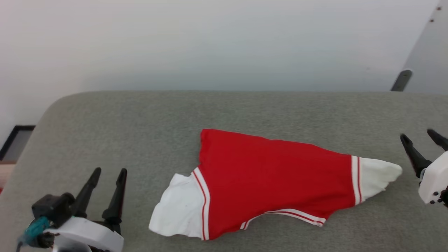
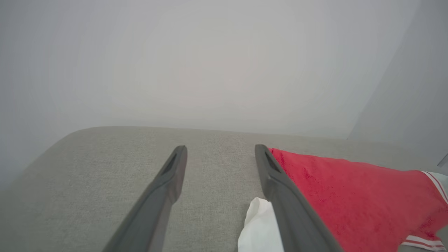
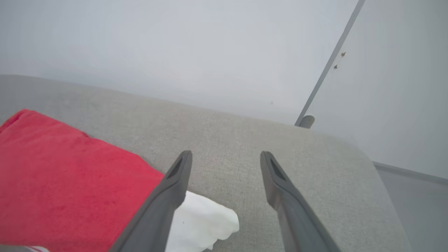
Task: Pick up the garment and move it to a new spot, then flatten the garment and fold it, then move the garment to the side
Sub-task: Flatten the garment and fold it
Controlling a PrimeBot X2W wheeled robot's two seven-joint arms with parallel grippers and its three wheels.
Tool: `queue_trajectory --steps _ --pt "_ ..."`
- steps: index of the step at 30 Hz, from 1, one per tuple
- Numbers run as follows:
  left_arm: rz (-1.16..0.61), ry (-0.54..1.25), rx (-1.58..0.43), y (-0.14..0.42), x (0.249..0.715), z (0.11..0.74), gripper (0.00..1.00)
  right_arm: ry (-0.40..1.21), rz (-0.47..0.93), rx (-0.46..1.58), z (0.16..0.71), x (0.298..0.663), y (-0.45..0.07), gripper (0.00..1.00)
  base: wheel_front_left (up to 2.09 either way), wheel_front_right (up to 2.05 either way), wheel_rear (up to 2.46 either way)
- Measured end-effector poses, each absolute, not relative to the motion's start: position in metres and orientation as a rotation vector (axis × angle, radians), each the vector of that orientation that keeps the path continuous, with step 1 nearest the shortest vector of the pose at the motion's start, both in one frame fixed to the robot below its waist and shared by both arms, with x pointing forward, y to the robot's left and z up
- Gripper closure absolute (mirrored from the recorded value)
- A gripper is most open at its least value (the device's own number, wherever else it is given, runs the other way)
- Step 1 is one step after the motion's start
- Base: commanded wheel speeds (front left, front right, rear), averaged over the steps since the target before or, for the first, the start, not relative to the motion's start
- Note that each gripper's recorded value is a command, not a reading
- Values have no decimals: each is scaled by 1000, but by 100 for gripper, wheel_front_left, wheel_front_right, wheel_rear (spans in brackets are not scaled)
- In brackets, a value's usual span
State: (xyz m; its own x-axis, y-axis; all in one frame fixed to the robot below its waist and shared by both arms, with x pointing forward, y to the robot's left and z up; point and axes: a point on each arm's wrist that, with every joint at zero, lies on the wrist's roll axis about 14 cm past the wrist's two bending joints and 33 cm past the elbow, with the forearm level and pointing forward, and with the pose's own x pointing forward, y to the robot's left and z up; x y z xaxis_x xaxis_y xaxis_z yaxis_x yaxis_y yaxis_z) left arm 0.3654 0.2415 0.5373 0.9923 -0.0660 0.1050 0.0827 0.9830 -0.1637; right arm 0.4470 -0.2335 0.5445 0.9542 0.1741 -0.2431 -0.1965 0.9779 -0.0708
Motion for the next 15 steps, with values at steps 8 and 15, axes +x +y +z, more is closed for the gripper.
queue_trajectory --steps 8,15 --pt "-188 93 -229 215 380 523 0 -3 155 -70 573 417 -234 0 0 0 0" --pt "-237 460 -250 205 383 487 0 -55 97 -15 574 393 -236 0 0 0 0"
